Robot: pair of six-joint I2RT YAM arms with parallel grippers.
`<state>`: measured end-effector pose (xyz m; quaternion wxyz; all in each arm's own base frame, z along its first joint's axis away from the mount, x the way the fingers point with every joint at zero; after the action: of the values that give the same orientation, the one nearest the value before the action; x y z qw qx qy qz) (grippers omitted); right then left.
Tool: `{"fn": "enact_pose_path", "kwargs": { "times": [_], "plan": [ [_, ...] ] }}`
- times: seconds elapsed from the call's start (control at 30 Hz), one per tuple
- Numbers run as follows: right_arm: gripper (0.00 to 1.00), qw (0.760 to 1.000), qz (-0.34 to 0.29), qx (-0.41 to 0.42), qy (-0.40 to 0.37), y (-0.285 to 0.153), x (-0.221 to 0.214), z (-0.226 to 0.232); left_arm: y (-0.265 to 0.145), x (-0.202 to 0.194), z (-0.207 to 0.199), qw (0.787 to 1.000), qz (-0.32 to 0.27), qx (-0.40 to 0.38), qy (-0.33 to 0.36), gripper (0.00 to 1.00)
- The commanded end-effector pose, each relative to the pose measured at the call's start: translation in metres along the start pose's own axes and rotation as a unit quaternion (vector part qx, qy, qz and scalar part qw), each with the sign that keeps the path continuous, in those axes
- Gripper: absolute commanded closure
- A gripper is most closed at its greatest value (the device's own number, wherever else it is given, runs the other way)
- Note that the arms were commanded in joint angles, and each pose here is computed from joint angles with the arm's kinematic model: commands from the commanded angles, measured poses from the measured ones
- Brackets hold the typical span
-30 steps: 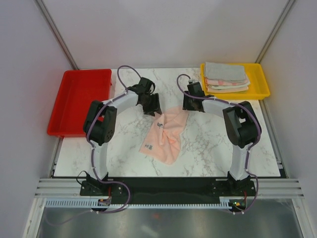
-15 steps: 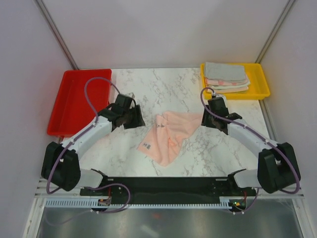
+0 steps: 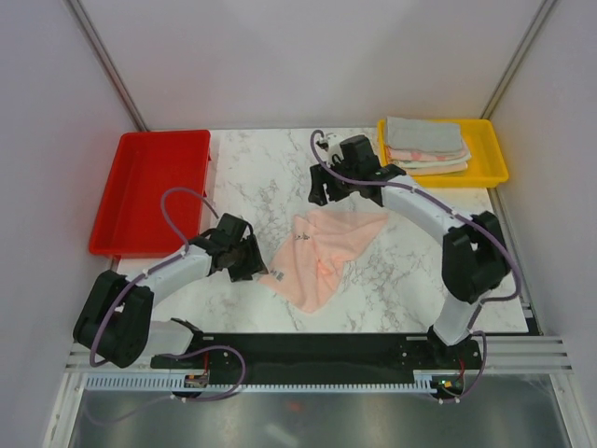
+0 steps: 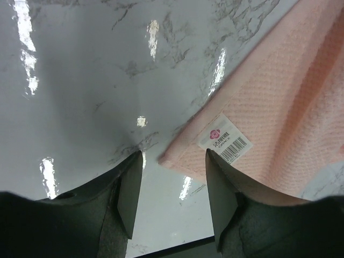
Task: Fold and stack the towels
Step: Flatten out the crumpled towel
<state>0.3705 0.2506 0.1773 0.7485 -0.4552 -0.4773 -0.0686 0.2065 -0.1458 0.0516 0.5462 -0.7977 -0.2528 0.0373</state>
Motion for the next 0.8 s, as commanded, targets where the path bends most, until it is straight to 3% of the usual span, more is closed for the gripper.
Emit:
{"fn": "enact_pose_path", "kwargs": {
  "times": [0.0, 0.37, 0.53, 0.7, 0.77],
  "plan": [
    [0.30, 0.995, 0.013, 0.084, -0.054, 0.028, 0.008, 0.016, 0.009, -0.003, -0.010, 0.999, 0.002, -0.026, -0.038, 0.42],
    [0.32, 0.989, 0.071, 0.121, -0.043, 0.098, -0.014, 0.036, 0.019, -0.022, -0.004, 0.998, 0.024, -0.021, -0.047, 0.44],
    [0.33, 0.985, 0.116, 0.125, -0.039, 0.108, -0.039, 0.041, 0.020, -0.025, -0.001, 0.998, 0.027, -0.017, -0.049, 0.49],
    [0.36, 0.981, 0.151, 0.115, -0.045, 0.110, -0.057, 0.041, 0.022, -0.025, 0.002, 0.999, 0.023, -0.010, -0.046, 0.63],
    [0.38, 0.980, 0.154, 0.116, -0.046, 0.110, -0.059, 0.041, 0.021, -0.024, -0.001, 0.999, 0.025, -0.014, -0.045, 0.64]
  ]
}}
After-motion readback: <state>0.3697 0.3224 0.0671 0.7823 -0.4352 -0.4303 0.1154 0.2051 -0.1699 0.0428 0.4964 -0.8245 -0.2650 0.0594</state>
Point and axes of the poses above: each gripper's point midway between its finger pads, its own y axis out along the fingers, its own z axis along the line the jaws close on, x = y × z, the point moved 3 cm from there along -y, back along the fingers, and after that the axes turned 10 degrees about -y, right-handed, at the moved point
